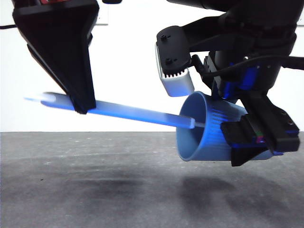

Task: Pick up the cup brush,pick up the cup,insert the brush into the cup,clean the cup,put the cup brush back,put the cup back to the fixed position on the table

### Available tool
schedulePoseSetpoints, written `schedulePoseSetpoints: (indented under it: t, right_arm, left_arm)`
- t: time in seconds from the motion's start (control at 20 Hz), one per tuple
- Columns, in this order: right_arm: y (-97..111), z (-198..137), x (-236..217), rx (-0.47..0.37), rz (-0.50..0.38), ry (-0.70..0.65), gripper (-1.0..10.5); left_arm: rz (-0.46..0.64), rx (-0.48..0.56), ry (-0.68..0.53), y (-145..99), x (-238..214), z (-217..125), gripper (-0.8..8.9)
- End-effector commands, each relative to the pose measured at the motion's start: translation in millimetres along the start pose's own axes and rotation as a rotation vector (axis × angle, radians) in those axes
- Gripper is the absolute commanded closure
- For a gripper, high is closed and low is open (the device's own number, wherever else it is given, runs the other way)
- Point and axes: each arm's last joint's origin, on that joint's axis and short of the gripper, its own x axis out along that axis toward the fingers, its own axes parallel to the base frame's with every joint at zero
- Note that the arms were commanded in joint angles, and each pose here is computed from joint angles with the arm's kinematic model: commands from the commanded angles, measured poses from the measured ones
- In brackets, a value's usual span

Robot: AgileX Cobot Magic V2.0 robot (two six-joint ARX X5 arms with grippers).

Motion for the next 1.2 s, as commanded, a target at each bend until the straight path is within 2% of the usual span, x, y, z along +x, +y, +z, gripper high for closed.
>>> schedulePoseSetpoints:
  t: [0.05, 0.2, 0.4, 0.6, 0.8, 1.0, 1.2]
  right_arm:
    - [0.1, 5.6, -1.3, 0.014, -0.002, -0.034, 9.6]
    - [0.4, 5.1, -1.3, 0.013, -0.002, -0.026, 9.6]
    - [-1.7, 1.0, 0.1, 0.031, -0.041, 0.035, 9.6]
    - [-8.3, -8.3, 5.9, 0.143, -0.040, 0.074, 9.6]
    - [-16.8, -20.3, 6.9, 0.254, -0.050, 0.104, 9.6]
    - [-29.0, -34.1, -1.8, 0.437, -0.093, 0.088, 9.6]
    - [-45.2, -53.0, -23.0, 0.733, -0.165, 0.007, 9.6]
  left_arm:
    - [-0.018, 0.018, -0.018, -1.3, 5.8, 4.4, 8.22]
    - [0.009, 0.016, -0.004, -0.5, 6.3, 3.7, 8.21]
    - [0.071, -0.009, 0.100, 3.3, 2.8, -7.5, 8.21]
    - [0.101, -0.044, 0.120, 5.8, -13.6, -19.7, 8.21]
    - [0.179, -0.105, 0.109, 13.3, -36.8, -36.0, 8.21]
    - [0.230, -0.224, 0.039, 26.0, -59.1, -51.9, 8.21]
    - [0.310, -0.467, -0.093, 44.5, -75.6, -61.5, 8.21]
